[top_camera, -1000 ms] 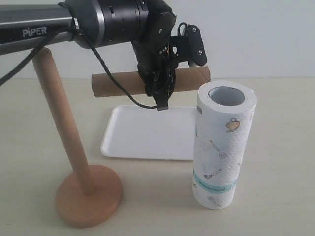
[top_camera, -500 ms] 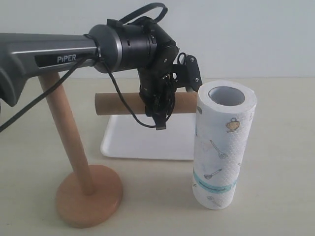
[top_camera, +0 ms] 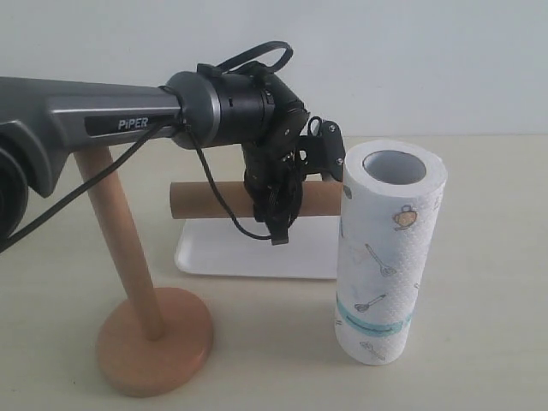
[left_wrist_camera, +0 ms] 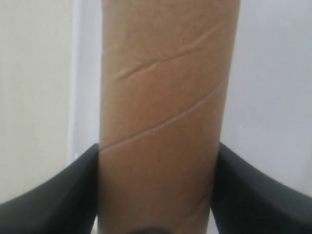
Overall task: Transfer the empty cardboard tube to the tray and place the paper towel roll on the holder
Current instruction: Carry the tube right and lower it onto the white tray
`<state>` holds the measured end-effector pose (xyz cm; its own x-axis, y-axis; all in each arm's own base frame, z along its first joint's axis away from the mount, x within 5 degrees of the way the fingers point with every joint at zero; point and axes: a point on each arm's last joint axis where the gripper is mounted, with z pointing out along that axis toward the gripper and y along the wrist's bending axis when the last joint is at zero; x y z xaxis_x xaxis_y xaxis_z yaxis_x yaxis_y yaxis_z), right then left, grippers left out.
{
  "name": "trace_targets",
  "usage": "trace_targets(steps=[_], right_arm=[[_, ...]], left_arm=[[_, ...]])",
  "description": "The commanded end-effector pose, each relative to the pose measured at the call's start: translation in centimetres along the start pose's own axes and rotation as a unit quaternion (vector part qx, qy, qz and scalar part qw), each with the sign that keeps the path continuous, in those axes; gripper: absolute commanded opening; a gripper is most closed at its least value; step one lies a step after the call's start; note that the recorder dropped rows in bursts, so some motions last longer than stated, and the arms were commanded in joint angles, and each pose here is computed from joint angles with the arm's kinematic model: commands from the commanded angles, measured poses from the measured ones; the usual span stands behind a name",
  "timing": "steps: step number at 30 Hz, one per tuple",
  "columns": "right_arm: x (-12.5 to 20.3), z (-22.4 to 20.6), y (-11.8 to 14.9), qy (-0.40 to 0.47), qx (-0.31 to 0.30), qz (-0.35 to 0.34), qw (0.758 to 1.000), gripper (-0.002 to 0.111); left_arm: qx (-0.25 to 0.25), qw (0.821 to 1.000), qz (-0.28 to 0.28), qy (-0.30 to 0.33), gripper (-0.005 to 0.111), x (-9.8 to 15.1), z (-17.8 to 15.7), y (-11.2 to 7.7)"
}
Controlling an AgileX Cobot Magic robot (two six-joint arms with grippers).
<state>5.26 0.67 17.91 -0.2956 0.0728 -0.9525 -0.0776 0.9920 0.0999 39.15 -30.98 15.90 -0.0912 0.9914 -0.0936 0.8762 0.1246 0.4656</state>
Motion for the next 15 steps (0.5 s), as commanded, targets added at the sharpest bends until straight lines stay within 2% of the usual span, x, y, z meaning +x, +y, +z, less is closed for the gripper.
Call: trace_targets(steps=[1, 5, 7, 15], right_arm=[[-0.07, -0.03, 0.0, -0.005, 0.0, -0.003, 1.0, 0.0], [-0.07, -0.03, 0.0, -0.005, 0.0, -0.003, 1.0, 0.0], [-0.07, -0.03, 0.0, -0.005, 0.0, -0.003, 1.0, 0.0], [-0.07, -0.03, 0.0, -0.005, 0.0, -0.003, 1.0, 0.0]], left_arm=[[0.001, 1.0, -0.011, -0.017, 0.004, -0.1, -0.03, 0.02], [0.019, 0.999, -0.029, -0.026, 0.006, -0.29, 0.03, -0.32], [0.02, 0.999, -0.03, -0.027, 0.012, -0.3, 0.04, -0.33], [0.029, 0.999, -0.027, -0.014, 0.055, -0.12, 0.7, -0.75]])
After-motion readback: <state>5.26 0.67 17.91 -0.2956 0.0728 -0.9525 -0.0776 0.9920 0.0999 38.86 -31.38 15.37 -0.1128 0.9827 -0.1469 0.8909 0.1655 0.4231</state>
